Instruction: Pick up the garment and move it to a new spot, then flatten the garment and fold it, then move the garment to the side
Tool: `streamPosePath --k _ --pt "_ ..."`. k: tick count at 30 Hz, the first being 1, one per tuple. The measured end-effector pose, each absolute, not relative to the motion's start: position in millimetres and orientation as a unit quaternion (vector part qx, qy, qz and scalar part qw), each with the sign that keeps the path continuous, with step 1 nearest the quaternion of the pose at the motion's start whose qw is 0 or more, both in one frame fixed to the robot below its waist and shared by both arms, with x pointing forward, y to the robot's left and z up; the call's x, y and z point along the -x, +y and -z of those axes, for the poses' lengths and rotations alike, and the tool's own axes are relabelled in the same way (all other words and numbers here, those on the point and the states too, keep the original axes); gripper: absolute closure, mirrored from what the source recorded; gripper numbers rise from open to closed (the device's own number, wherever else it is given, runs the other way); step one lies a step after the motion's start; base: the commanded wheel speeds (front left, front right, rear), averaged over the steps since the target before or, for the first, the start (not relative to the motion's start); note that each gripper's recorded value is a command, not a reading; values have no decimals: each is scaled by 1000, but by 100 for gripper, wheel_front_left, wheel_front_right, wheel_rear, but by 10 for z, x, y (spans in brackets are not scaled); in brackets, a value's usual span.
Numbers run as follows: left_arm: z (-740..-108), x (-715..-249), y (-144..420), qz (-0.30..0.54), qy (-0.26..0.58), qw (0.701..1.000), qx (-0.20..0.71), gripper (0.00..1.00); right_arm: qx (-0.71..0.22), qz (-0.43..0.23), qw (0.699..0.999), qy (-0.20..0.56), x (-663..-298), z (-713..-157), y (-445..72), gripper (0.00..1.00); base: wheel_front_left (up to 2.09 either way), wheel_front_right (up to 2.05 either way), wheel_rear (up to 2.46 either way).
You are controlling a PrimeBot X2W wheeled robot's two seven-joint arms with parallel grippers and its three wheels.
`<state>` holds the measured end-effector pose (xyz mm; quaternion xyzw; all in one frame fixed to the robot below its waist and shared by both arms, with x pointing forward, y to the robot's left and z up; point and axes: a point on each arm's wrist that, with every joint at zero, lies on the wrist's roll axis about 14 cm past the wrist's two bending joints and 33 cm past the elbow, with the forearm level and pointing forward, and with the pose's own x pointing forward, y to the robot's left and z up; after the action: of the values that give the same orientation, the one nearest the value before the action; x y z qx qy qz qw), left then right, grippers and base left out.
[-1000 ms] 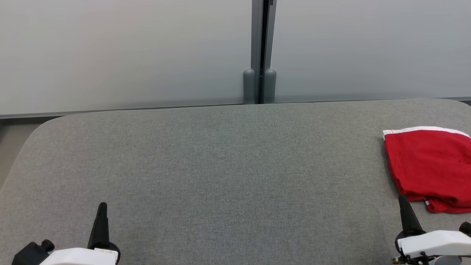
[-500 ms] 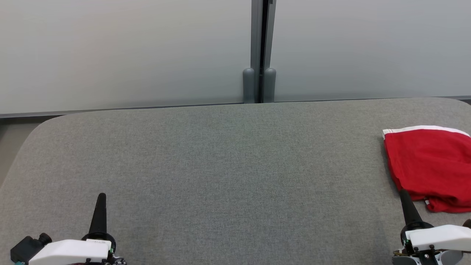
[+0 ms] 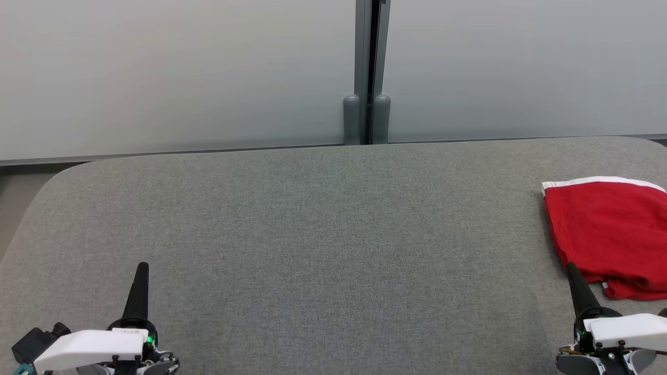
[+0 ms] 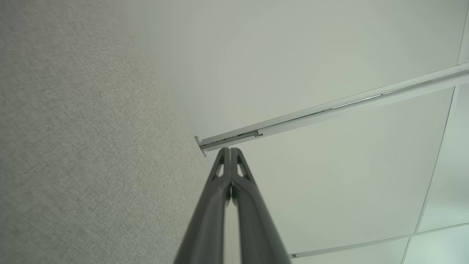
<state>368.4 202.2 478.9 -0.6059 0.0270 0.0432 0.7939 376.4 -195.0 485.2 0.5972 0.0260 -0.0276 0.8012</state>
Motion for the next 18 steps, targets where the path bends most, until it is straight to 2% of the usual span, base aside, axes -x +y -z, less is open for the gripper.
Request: streamPosePath --k 18 --pt "-4898 -3779 2005 -27 17 751 660 100 -654 17 756 15 -3822 -4945 -1966 100 0 0 0"
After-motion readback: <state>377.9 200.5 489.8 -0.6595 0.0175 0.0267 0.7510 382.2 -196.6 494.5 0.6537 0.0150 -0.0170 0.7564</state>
